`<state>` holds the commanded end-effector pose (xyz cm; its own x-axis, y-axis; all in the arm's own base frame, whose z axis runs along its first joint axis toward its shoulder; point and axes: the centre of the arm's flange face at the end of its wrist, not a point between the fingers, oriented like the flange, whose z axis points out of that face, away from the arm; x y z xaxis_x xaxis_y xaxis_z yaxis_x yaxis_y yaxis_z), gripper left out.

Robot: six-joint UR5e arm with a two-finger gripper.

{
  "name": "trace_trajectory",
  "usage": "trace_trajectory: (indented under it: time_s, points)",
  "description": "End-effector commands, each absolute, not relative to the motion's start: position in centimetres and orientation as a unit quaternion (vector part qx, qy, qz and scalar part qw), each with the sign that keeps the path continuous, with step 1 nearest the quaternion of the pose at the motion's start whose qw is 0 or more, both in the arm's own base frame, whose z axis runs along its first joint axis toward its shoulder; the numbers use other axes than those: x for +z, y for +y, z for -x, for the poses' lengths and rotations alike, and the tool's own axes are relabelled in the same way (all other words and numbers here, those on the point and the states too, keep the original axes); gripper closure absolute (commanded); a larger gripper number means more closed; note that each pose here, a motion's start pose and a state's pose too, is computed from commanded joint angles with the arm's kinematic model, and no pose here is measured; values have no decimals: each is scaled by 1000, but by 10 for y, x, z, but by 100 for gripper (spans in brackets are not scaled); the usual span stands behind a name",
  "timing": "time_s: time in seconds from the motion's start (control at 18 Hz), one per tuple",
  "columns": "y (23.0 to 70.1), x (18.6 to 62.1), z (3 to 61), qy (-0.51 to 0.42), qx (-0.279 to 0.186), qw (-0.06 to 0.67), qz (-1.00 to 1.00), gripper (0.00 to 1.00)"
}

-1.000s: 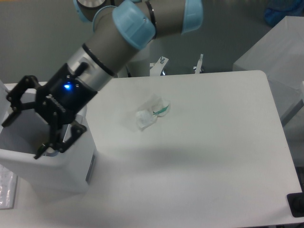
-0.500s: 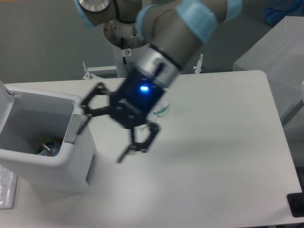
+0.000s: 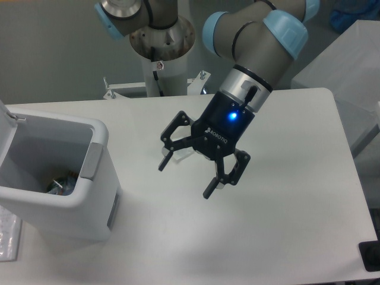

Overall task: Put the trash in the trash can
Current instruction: 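Move the open gripper over the crumpled clear plastic wrapper, then lower the gripper and pinch the wrapper's green-trimmed edge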

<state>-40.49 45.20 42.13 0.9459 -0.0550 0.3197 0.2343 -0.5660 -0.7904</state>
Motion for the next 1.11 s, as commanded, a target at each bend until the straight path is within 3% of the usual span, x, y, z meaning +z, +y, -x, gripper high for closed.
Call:
trace_trajectory:
  time_s: [0.22,0.39,0.61,0.94,1.11]
  points:
    - [426,375,386,-18,-125,418,899,2]
    - [418,365,383,-22,-93,359,928,2]
    - [414,354,376,-28,-90,294,951,2]
    - [405,331,349,43,-82,132,987,2]
    - [401,326,342,58,-91,101,989,2]
